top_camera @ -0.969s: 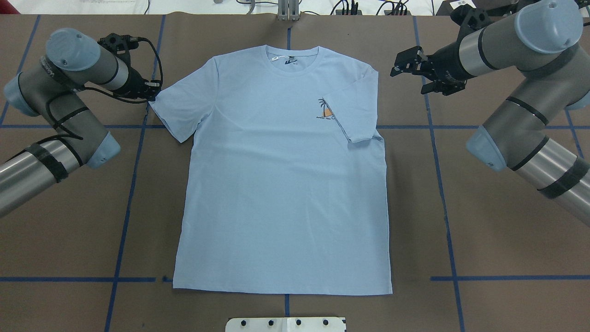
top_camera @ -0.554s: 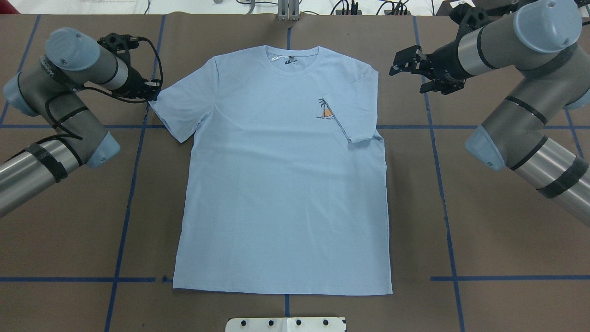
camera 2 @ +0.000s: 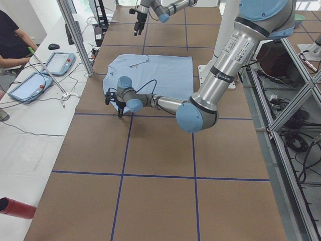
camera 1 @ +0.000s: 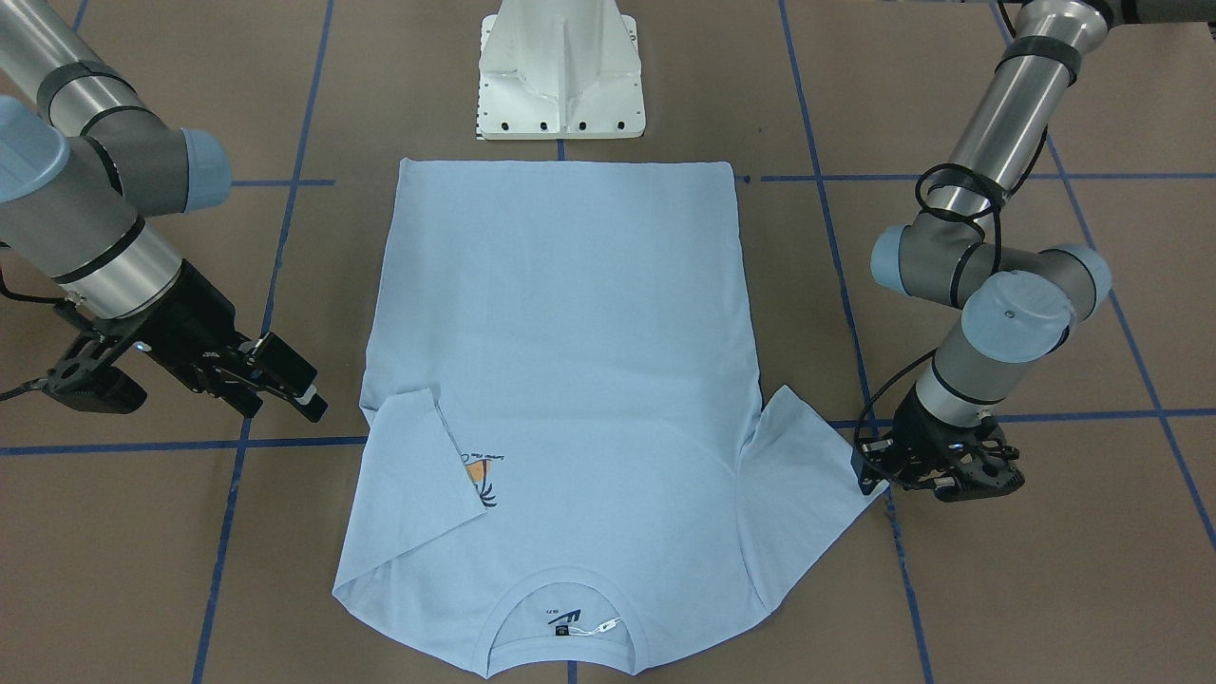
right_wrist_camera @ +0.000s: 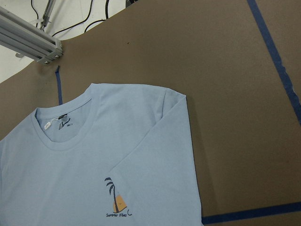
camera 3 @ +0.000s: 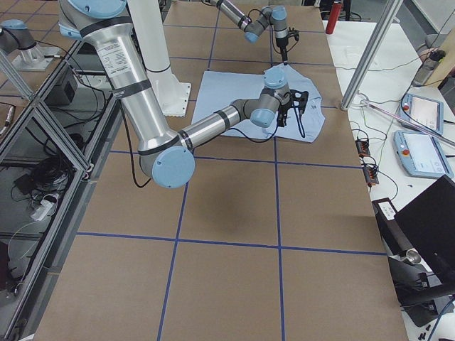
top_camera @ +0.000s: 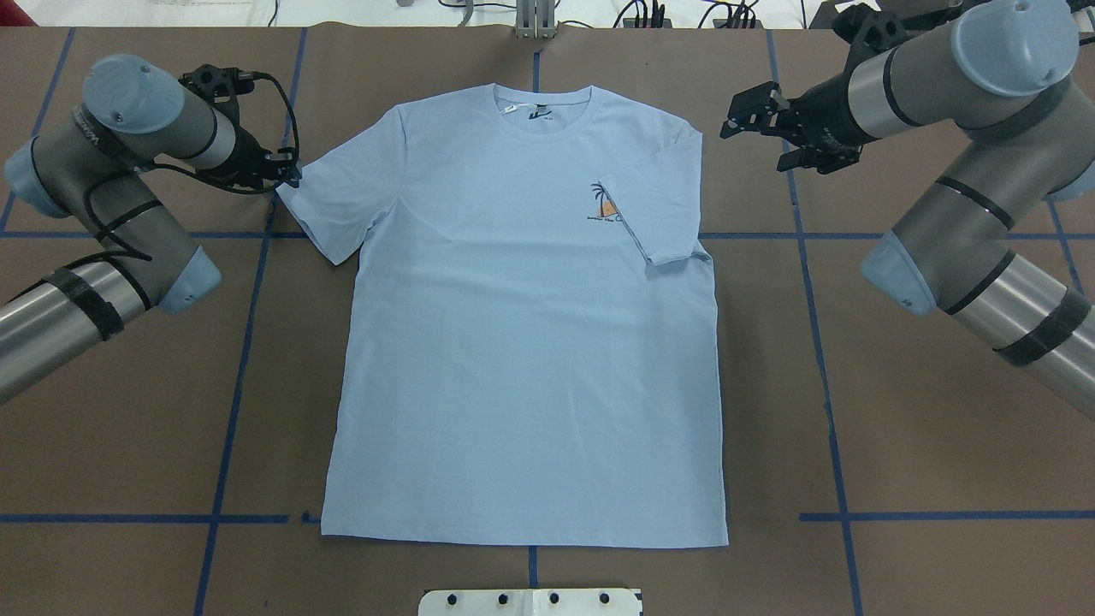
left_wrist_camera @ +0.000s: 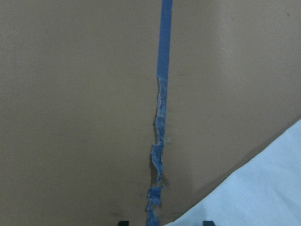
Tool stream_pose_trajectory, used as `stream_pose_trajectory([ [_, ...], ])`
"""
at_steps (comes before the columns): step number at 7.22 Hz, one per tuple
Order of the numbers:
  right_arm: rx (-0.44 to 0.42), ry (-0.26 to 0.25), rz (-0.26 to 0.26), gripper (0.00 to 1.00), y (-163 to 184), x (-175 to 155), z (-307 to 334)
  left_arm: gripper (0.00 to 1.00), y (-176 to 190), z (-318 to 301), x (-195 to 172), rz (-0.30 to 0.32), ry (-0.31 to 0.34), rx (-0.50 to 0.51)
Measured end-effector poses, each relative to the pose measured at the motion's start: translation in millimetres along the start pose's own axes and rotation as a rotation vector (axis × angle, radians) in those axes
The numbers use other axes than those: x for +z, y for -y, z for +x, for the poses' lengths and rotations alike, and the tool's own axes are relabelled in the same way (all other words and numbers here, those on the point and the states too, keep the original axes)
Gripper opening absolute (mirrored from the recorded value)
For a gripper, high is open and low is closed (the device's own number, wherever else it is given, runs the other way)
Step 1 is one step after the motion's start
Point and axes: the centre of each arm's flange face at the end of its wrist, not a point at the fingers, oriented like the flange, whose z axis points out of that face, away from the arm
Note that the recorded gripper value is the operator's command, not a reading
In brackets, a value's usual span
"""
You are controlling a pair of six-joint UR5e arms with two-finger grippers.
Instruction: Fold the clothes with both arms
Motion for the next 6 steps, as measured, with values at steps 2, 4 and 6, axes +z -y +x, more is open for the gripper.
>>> stream_pose_trajectory([
  [2, 0.0, -0.001, 0.0, 1.0, 0.0, 0.0, -0.1, 0.23, 0.5, 1.7, -0.2, 0.0, -0.001, -0.001],
  [4, 0.001, -0.001, 0.0, 1.0, 0.1, 0.1, -0.1, 0.0, -0.9, 5.1, 0.6, -0.002, -0.002, -0.001],
  [6, 0.003, -0.004, -0.001, 1.0, 0.3, 0.7, 0.5, 0.0, -4.9, 9.4, 3.0, -0.007, -0.001, 0.003],
])
